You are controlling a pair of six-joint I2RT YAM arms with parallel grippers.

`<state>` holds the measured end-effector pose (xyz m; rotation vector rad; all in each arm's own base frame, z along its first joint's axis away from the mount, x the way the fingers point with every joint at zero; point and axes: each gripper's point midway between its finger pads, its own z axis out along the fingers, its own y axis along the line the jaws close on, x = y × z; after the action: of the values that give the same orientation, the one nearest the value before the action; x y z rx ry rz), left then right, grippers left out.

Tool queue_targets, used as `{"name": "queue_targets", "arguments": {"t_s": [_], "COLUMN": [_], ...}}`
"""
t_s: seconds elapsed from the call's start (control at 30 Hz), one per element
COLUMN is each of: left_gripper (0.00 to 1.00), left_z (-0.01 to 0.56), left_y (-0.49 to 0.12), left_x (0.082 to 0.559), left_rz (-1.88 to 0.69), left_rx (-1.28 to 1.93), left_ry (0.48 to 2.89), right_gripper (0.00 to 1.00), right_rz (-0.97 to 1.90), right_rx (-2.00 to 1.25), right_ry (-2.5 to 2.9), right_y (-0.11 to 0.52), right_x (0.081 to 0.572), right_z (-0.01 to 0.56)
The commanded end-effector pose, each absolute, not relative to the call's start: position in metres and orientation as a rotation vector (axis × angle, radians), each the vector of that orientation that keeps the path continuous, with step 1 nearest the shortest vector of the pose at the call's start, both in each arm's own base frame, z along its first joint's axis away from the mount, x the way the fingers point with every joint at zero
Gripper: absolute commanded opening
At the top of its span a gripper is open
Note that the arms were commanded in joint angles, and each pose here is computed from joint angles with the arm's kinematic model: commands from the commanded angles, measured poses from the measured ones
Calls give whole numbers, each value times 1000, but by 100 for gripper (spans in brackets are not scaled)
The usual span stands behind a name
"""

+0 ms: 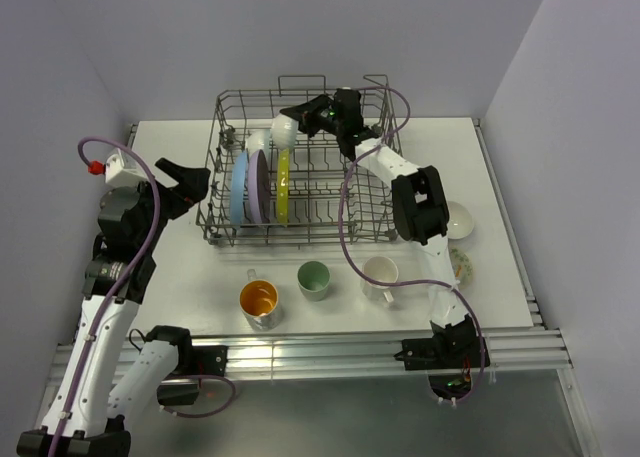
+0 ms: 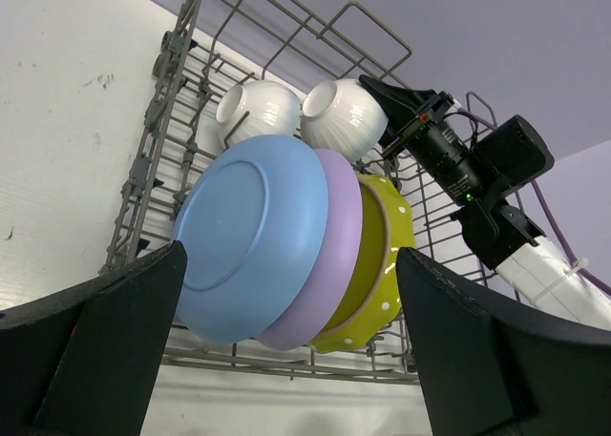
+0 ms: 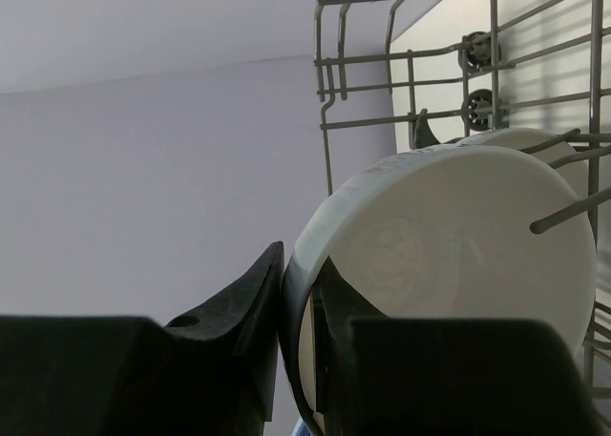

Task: Load the mixed dishes into the dish rack
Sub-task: Insert the bowl into the dish rack

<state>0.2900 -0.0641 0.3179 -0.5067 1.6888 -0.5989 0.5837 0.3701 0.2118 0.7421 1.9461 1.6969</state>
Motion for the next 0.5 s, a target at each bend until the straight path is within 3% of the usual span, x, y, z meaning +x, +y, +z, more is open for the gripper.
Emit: {"name": "queue_targets", "arguments": {"t_s": [0.0,0.47], "left_gripper": [99,99], "left_z": [323,315], "left_y": [-66,-73], "left_x": [290,299], "left_rz": [-614,-633], "left_rx": [-501,-492], "left_ry": [1673,1720], "right_gripper": [0,0], "right_rz": [1683,1875], "right_rx": [890,840], "right_ry": [2053,2009], "right_y": [360,357], "right_x": [578,573], "right_z": [182,201]}}
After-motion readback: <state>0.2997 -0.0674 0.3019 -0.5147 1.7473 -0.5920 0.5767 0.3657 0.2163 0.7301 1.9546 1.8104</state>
